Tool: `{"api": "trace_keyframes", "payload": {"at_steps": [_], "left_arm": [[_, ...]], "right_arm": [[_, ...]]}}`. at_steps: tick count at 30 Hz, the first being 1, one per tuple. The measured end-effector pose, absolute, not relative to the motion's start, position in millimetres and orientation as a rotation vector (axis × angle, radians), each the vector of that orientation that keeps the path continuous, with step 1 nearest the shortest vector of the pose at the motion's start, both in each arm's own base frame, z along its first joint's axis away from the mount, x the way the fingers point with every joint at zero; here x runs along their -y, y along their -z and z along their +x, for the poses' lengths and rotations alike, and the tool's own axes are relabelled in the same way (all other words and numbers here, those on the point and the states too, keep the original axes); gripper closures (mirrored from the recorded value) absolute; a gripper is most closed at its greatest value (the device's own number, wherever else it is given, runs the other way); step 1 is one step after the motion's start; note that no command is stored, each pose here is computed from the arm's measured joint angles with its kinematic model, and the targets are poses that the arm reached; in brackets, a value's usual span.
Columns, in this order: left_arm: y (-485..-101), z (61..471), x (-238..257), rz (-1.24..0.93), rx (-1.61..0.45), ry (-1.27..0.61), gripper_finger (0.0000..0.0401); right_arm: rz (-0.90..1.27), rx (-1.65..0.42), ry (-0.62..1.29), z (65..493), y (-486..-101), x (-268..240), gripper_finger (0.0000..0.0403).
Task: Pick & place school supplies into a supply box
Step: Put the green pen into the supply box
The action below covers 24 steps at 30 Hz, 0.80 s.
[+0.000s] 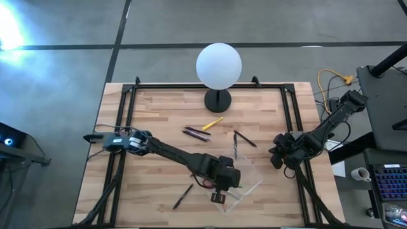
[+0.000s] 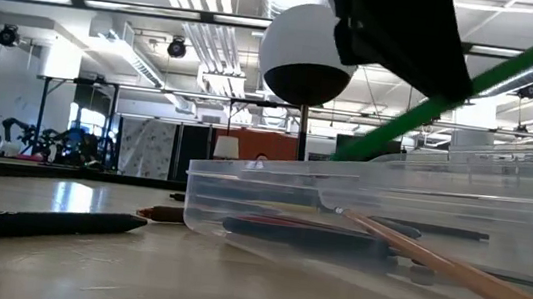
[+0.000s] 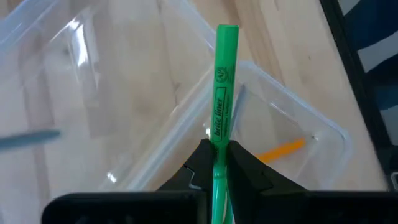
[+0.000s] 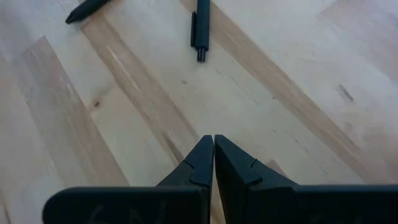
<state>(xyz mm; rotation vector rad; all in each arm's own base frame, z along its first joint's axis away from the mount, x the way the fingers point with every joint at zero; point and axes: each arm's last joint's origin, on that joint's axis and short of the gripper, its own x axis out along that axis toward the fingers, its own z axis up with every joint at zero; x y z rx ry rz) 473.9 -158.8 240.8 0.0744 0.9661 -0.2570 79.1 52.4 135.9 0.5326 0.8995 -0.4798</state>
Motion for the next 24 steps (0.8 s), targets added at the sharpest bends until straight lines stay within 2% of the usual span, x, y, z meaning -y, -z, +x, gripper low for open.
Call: {"api": "trace_keyframes", "payload": {"at_steps": [8, 16, 19, 24], "left_arm": [[-204, 470, 160, 0.121, -1.007, 0.325, 0.0393], [-182, 444, 170, 0.196, -1.193, 0.402, 0.0392], [-182, 442, 169, 0.162, -1.213, 0.378, 0.0379], [-186, 442, 168, 0.073, -1.221, 0.312, 0.0335]], "right_arm": [[0.551, -0.934, 0.465, 79, -135, -53, 0.0394], [0.576, -0.927, 0.479, 79, -135, -53, 0.0394], [0.575, -0.923, 0.48, 79, -135, -53, 0.0394], [0.558, -0.923, 0.48, 80, -134, -54, 0.0394]]}}
